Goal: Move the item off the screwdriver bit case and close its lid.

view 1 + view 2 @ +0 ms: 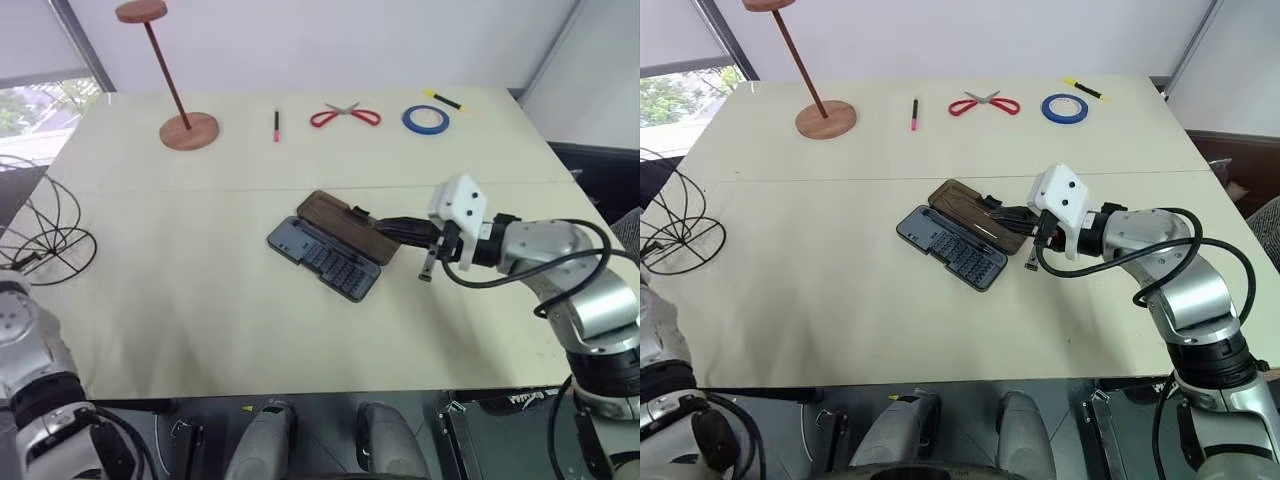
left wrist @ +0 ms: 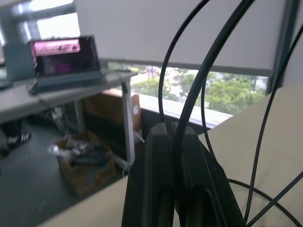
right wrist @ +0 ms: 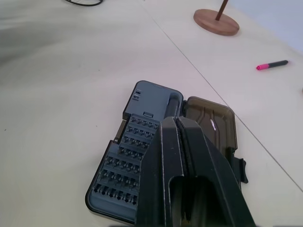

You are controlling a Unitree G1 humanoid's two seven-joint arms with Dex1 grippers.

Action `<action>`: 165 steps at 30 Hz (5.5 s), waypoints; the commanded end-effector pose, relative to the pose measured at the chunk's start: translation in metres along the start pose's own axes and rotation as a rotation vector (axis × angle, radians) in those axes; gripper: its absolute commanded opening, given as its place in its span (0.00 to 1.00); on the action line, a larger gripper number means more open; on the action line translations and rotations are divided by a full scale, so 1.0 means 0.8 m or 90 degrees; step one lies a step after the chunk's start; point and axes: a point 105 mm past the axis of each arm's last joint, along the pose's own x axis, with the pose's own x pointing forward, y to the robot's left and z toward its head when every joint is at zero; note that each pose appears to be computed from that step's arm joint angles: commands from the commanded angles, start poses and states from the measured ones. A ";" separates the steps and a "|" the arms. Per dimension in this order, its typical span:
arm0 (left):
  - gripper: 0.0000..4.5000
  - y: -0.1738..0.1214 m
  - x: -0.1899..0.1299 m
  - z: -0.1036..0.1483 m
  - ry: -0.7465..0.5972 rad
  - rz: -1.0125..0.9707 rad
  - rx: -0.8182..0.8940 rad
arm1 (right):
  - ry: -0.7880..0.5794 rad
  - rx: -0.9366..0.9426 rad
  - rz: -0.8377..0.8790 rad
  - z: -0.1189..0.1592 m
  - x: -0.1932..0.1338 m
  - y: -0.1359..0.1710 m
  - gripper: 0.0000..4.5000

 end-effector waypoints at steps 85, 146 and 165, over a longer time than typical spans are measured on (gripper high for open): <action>1.00 -0.314 -0.244 0.033 0.084 -1.187 0.117 | 0.248 0.138 -0.098 -0.124 0.069 -0.097 0.99; 1.00 -0.307 -0.213 0.066 0.089 -1.109 0.041 | 0.126 -0.221 0.050 -0.046 0.111 -0.058 0.19; 1.00 -0.312 -0.220 0.062 0.089 -1.114 0.043 | 0.171 0.123 0.045 -0.090 0.125 -0.080 0.75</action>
